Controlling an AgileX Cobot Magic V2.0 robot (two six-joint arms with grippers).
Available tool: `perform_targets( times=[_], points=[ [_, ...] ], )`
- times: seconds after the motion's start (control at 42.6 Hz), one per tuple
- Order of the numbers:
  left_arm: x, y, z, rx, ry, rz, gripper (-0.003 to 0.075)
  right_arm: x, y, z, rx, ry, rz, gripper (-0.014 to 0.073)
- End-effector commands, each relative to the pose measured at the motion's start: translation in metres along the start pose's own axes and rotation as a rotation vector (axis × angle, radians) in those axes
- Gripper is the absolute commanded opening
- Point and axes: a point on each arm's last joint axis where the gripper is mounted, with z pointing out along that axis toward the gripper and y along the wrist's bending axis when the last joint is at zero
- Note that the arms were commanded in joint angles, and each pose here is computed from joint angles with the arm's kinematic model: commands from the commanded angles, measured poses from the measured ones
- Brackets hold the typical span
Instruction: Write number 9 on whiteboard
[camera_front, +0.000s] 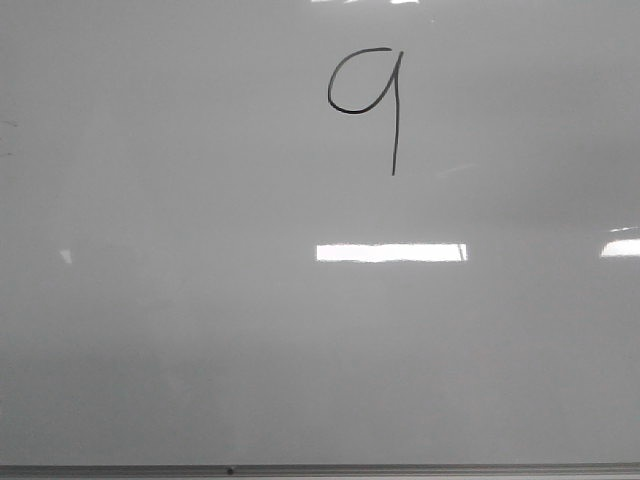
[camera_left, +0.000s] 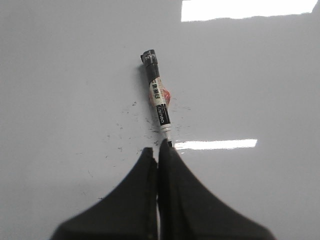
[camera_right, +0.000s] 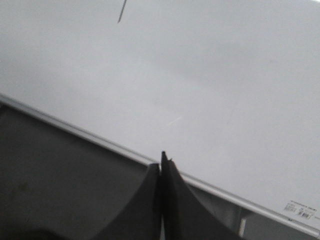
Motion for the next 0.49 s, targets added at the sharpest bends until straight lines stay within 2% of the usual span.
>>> perform_targets(
  times=[0.0, 0.188, 0.469],
  points=[
    [-0.008, 0.001, -0.002, -0.009, -0.099, -0.009, -0.0019, 0.002, -0.005, -0.002, 0.110, -0.235, 0.019, -0.0069],
    [-0.008, 0.001, -0.002, -0.009, -0.099, -0.009, -0.0019, 0.047, -0.009, 0.017, 0.262, -0.454, 0.056, -0.0069],
    [-0.008, 0.001, -0.002, -0.009, -0.099, -0.009, -0.0019, 0.099, -0.011, 0.057, 0.319, -0.541, 0.062, -0.0069]
  ],
)
